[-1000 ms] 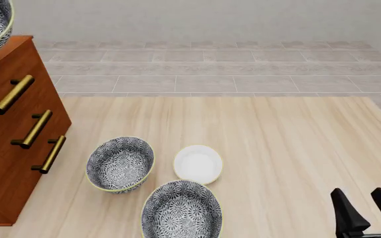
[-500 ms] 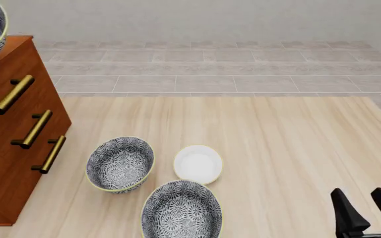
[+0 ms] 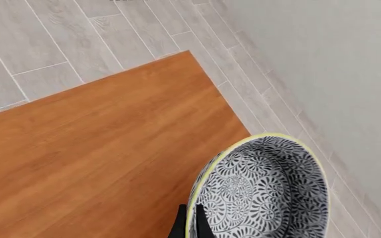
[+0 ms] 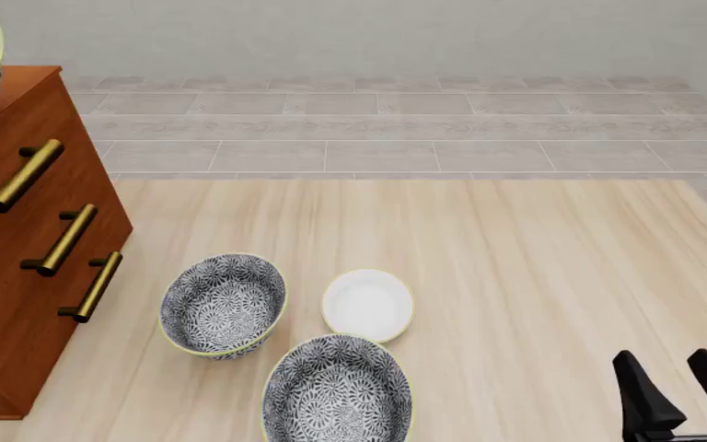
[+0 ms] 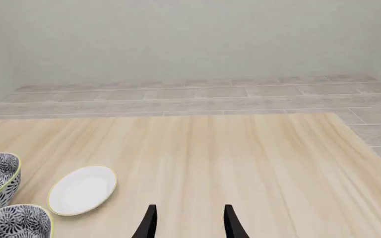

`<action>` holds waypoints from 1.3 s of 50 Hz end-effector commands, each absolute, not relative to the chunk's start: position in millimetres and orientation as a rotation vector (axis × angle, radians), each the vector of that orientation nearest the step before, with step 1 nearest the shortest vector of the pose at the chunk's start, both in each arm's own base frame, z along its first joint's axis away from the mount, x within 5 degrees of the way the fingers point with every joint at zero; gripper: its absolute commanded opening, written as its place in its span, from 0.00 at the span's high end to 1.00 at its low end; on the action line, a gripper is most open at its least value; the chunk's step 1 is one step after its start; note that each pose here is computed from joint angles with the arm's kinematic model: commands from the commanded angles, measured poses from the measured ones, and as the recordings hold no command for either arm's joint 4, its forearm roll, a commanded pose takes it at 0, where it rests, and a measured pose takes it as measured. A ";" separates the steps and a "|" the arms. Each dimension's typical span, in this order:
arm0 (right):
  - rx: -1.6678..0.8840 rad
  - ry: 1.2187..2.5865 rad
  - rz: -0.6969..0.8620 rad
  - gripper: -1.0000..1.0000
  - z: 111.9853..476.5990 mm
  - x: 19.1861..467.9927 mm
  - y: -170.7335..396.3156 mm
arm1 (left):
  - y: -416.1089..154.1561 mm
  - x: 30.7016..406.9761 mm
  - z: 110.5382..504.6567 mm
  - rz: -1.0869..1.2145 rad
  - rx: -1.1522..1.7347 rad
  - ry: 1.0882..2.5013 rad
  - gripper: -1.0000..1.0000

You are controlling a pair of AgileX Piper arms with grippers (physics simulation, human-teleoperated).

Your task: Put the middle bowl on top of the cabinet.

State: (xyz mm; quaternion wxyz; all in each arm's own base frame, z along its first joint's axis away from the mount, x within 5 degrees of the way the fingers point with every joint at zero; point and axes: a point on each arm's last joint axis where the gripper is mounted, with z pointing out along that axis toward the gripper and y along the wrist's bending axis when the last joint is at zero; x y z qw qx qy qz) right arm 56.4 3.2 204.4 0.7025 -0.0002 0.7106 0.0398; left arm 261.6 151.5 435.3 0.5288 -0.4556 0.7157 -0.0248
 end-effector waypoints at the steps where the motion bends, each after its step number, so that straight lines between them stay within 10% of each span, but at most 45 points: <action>1: -0.003 1.583 0.087 0.00 204.2 56.4 3.3 | 159.3 261.5 428.4 -0.033 -1.108 1.715 1.00; 65: -0.010 1.584 0.086 0.00 204.1 56.4 3.5 | 192.3 257.6 396.6 0.036 -1.210 1.726 1.00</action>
